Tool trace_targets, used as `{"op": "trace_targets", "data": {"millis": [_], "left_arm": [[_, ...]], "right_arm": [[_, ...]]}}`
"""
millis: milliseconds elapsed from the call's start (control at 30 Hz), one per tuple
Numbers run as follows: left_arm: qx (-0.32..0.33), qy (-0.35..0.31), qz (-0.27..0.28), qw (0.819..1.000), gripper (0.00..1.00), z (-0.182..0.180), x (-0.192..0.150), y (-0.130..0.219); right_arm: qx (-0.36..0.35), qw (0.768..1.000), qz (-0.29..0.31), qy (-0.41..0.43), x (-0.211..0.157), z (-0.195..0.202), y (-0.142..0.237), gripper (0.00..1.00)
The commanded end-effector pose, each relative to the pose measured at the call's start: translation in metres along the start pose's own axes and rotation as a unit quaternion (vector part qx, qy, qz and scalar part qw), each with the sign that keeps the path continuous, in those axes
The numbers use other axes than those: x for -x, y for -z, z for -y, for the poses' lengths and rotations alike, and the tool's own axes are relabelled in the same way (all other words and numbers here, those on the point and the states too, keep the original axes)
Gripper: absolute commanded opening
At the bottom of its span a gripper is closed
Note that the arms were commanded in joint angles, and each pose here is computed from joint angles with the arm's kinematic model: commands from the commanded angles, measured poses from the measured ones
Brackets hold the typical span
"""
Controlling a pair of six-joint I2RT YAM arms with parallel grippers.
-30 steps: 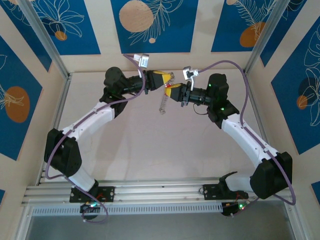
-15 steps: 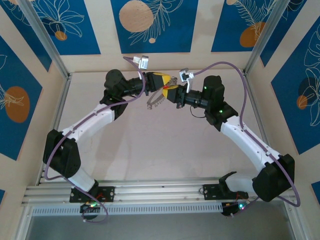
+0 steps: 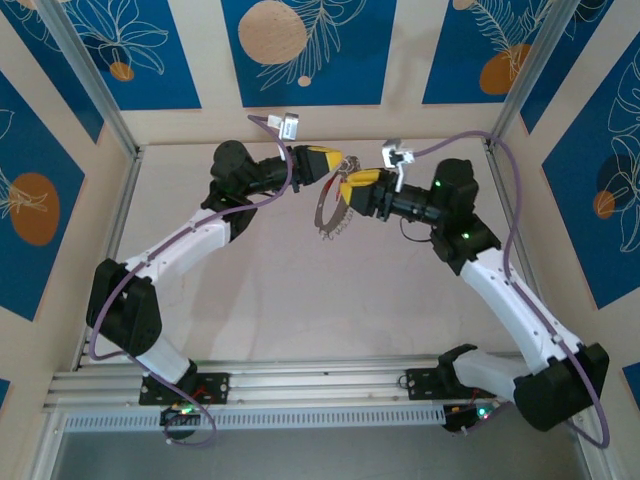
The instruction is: Put the keys on the keyring
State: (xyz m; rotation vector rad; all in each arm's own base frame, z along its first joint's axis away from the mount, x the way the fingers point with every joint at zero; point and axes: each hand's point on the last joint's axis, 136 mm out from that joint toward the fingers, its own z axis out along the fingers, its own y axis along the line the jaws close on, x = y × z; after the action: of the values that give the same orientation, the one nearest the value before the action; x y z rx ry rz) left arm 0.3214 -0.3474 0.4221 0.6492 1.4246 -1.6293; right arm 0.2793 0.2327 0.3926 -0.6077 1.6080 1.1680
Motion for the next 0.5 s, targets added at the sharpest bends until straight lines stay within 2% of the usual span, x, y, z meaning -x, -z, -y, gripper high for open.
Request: {"op": "trace_targets", "data": {"millis": [0,100,467], "left_arm": [[-0.02,-0.03,0.018,0.999,0.0,0.025,0.014,0.002],[-0.022,-0.032,0.018,0.999,0.0,0.026,0.015,0.002],[-0.021,-0.033,0.017,0.999,0.0,0.029,0.015,0.002]], "right_arm": [[0.008,1.0,0.027,-0.003,0.011,-0.003,0.019,0.44],[0.002,0.999,0.041,-0.011,0.02,0.006,0.023,0.43],[0.046,0.997,0.054,-0.027,0.035,0.011,0.007,0.43]]}}
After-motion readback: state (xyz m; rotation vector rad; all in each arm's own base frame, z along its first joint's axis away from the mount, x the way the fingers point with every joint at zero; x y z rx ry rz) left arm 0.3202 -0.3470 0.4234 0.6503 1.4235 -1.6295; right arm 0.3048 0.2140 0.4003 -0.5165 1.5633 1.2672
